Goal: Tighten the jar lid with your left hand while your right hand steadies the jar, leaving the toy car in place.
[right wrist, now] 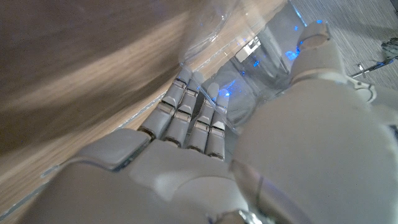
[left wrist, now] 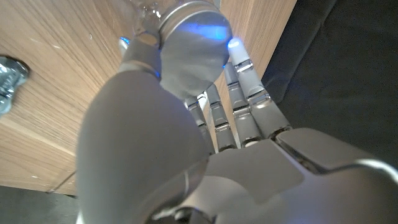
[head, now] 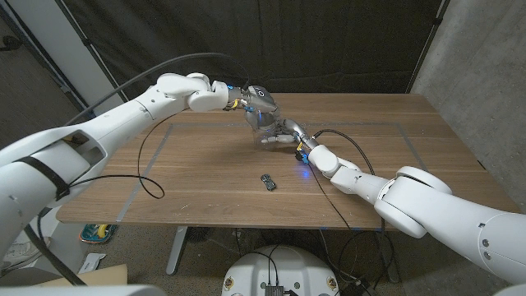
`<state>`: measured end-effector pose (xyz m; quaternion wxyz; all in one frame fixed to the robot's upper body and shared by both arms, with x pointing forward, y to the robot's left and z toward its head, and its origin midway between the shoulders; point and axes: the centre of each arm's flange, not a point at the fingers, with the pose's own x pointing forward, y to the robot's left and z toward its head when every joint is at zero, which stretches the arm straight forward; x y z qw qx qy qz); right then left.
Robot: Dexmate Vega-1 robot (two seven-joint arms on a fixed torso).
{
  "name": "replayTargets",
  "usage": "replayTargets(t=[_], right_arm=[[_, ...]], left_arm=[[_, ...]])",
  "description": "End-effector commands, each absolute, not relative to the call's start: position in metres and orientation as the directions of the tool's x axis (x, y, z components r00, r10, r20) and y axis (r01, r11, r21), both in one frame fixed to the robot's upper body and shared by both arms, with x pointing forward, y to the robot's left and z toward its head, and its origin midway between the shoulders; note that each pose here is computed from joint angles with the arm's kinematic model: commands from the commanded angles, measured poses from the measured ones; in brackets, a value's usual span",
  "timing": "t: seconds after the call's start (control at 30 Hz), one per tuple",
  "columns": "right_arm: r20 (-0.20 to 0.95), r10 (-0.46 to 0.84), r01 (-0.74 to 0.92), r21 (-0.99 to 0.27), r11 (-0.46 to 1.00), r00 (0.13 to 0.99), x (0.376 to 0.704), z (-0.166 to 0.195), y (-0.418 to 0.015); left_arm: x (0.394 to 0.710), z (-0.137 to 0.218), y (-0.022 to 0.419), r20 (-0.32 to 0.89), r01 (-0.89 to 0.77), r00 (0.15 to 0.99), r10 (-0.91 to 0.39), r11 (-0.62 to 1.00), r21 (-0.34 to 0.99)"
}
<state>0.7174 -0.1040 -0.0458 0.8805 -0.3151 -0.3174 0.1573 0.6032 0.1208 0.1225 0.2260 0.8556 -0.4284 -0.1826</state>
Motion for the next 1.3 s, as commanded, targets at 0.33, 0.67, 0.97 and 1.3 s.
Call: replayTargets(t=[0.33,0.67,0.97,1.3], right_arm=[[0.461,0.472,-0.066,-0.658,0.75,0.751,0.718,-0.045,-0.104],[0.453,0.47,-0.065,-0.664,0.745,0.758,0.72,-0.045,-0.106],[0.44,0.469,-0.073,-0.665,0.743,0.766,0.721,-0.047,-0.106],[0.443,0.469,-0.07,-0.666,0.742,0.764,0.721,-0.046,-0.108]], left_arm=[[0.598,0.108,0.129,-0.245,-0.789,0.507,-0.826,-0.56,0.254],[0.601,0.135,0.123,-0.094,-0.536,0.758,-0.646,-0.699,0.474],[0.602,0.169,0.129,0.005,-0.348,0.828,-0.561,-0.508,0.788],[0.603,0.191,0.124,-0.1,-0.124,0.895,-0.435,-0.457,0.881]])
